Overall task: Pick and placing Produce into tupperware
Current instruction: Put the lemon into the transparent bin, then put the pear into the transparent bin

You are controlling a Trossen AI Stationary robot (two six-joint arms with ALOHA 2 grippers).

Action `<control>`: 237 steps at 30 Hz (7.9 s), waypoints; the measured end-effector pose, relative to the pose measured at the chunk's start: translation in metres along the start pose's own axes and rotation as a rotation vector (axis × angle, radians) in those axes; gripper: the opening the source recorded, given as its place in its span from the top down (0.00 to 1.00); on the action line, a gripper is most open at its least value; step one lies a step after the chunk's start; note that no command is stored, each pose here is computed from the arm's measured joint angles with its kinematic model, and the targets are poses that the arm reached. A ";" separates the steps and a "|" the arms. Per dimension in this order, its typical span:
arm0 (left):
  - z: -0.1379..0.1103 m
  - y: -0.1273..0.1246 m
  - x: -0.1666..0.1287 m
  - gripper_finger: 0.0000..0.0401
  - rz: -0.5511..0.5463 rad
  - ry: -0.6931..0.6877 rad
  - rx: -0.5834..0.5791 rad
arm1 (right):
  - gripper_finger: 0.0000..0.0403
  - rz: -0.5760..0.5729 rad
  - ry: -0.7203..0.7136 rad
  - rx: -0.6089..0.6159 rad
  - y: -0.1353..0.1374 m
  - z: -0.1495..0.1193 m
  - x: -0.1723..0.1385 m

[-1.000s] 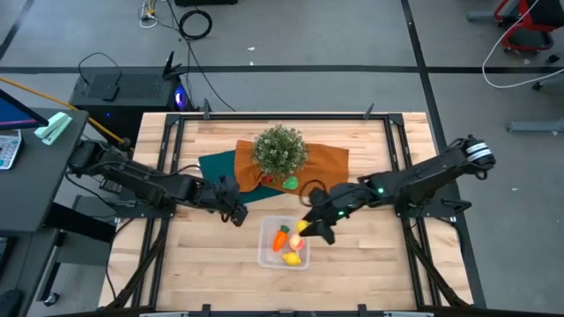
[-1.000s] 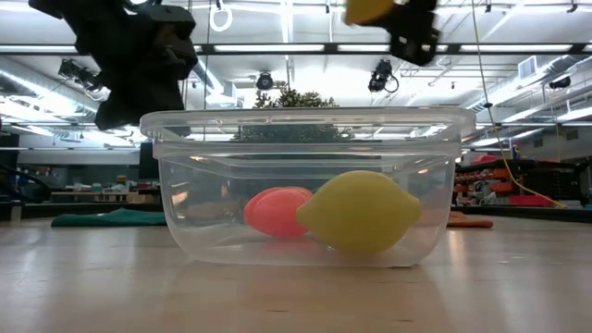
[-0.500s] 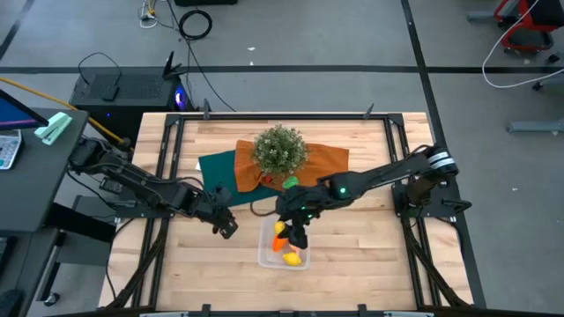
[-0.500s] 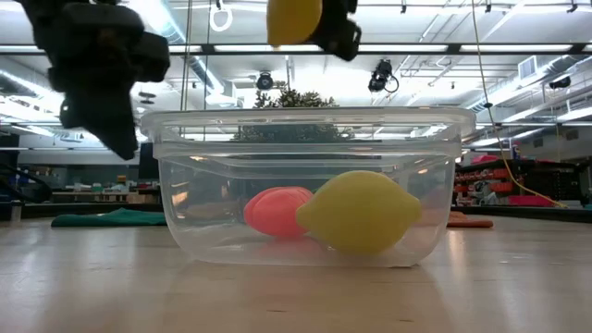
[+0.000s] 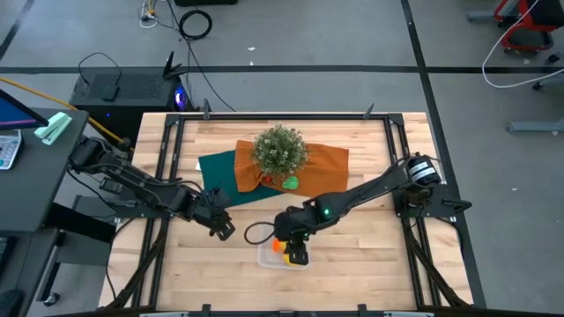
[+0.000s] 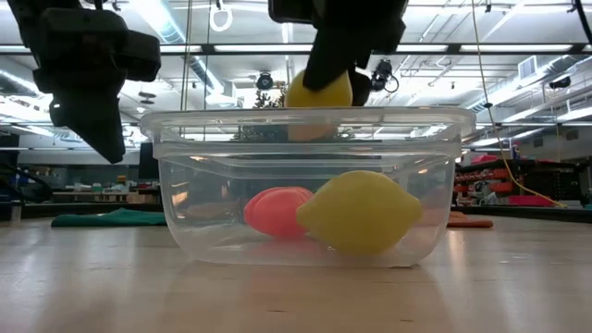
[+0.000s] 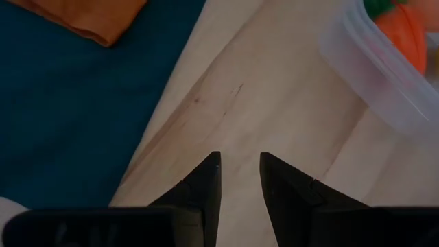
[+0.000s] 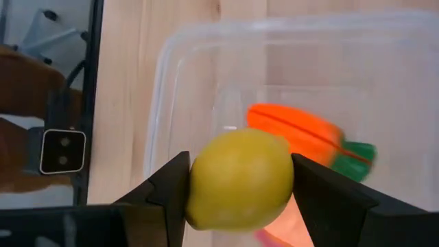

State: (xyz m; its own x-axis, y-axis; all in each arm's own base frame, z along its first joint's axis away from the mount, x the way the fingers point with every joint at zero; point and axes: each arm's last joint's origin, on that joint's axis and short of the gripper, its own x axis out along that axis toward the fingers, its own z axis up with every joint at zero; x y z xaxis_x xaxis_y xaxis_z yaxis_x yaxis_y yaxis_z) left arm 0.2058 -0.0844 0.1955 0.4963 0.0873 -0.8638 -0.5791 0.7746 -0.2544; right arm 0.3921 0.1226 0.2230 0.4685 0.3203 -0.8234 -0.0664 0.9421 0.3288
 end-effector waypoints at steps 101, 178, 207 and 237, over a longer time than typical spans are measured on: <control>0.004 0.000 -0.001 0.73 0.056 -0.158 -0.055 | 0.43 -0.631 -0.340 0.575 -0.071 -0.217 -0.134; 0.046 0.032 0.011 0.73 0.144 -0.131 -0.060 | 0.13 -0.393 -0.654 -0.060 -0.186 -0.112 -0.007; 0.046 0.032 0.011 0.73 0.143 -0.132 -0.067 | 0.44 -0.395 -0.610 -0.061 -0.193 -0.107 0.011; 0.046 0.032 0.011 0.73 0.147 -0.135 -0.059 | 0.54 -0.317 -0.499 -0.128 -0.148 -0.107 -0.021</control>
State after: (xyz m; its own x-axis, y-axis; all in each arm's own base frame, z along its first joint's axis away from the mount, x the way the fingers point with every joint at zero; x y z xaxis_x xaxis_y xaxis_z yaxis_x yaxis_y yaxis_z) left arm 0.2224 -0.0296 0.1975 0.4839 0.2830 -0.8281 -0.6865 0.7096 -0.1586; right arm 0.2979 -0.0126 0.1420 0.8374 -0.0340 -0.5456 0.0529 0.9984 0.0190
